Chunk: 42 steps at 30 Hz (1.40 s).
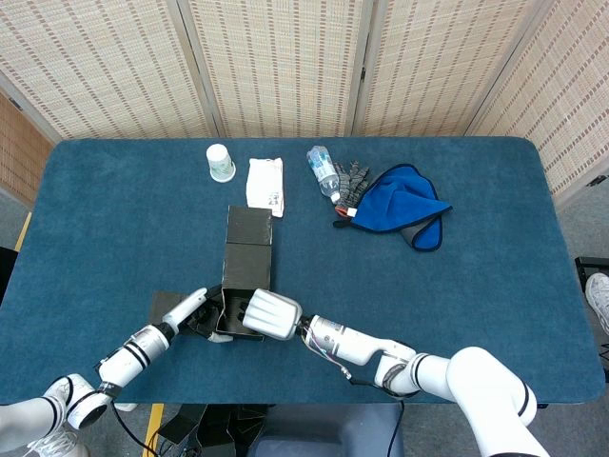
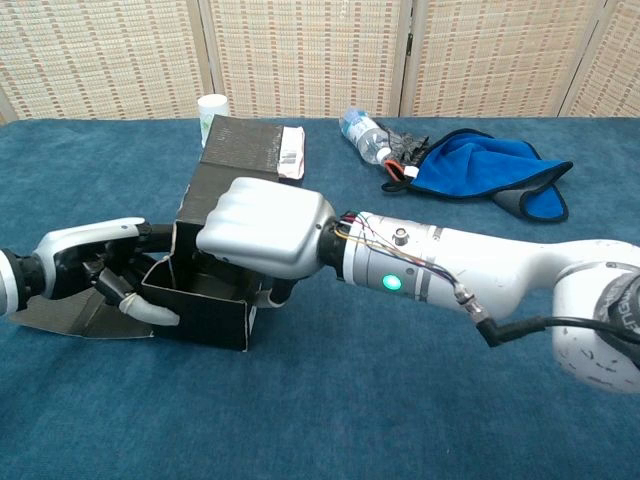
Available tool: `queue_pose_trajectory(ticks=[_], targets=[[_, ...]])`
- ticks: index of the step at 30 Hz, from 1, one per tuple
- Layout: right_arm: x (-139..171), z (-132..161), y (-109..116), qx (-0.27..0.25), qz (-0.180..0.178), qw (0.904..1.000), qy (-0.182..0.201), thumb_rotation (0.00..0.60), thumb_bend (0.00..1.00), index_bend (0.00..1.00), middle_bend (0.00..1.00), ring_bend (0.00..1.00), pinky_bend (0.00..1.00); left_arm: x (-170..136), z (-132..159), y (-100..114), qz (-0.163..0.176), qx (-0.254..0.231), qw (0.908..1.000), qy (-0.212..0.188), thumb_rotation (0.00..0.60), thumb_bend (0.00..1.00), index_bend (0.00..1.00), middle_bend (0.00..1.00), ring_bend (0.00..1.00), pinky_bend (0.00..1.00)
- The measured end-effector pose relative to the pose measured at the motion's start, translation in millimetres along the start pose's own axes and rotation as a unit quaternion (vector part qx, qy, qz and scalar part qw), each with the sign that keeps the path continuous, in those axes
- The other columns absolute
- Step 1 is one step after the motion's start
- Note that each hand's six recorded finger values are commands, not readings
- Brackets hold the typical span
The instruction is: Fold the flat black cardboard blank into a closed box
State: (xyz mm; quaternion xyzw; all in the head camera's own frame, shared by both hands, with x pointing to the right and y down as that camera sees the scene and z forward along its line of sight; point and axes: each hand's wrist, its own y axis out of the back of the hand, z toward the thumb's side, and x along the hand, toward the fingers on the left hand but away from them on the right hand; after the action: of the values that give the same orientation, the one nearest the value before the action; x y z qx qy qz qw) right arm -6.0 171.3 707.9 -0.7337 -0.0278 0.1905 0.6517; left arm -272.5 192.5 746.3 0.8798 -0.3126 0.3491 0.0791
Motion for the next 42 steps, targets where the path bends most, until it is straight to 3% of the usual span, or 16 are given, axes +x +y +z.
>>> queue_pose_trajectory(ticks=[8,12,16,19,22,24,33,42], targets=[[-1,-2,2,0.009,0.008,0.9999,0.008,0.600,0.41,0.79,0.76,0.76,1.00,1,2,-1,-0.002,-0.005,1.0000,-0.002,0.600,0.10,0.20,0.18,0.65,0.87],[-1,-2,2,0.013,0.011,0.9998,0.010,0.600,0.41,0.79,0.76,0.76,1.00,2,2,-2,-0.003,-0.007,1.0000,0.000,0.600,0.10,0.20,0.18,0.65,0.87],[2,-4,3,0.020,0.011,0.9997,0.009,0.600,0.41,0.78,0.69,0.76,1.00,2,2,-2,-0.003,-0.008,1.0000,0.001,0.600,0.10,0.20,0.18,0.65,0.87],[4,-6,5,0.024,0.008,0.9996,0.008,0.600,0.39,0.68,0.61,0.76,1.00,2,1,-2,-0.003,-0.008,1.0000,0.003,0.600,0.10,0.20,0.18,0.65,0.87],[5,-7,7,0.030,0.006,0.9995,0.008,0.600,0.37,0.50,0.50,0.76,1.00,3,1,-1,-0.001,-0.008,1.0000,0.004,0.600,0.10,0.20,0.18,0.65,0.87],[7,-7,8,0.034,0.007,0.9994,0.008,0.600,0.37,0.45,0.48,0.76,1.00,3,1,-2,-0.002,-0.008,1.0000,0.005,0.600,0.10,0.20,0.18,0.65,0.87],[8,-2,1,0.038,0.023,0.9989,0.011,0.600,0.38,0.46,0.55,0.76,1.00,3,3,-5,-0.004,-0.007,1.0000,0.004,0.600,0.10,0.20,0.18,0.65,0.87],[8,-1,-1,0.042,0.025,0.9987,0.011,0.600,0.38,0.55,0.69,0.77,1.00,0,4,-4,-0.001,-0.009,0.9999,0.004,0.600,0.10,0.20,0.18,0.65,0.87]])
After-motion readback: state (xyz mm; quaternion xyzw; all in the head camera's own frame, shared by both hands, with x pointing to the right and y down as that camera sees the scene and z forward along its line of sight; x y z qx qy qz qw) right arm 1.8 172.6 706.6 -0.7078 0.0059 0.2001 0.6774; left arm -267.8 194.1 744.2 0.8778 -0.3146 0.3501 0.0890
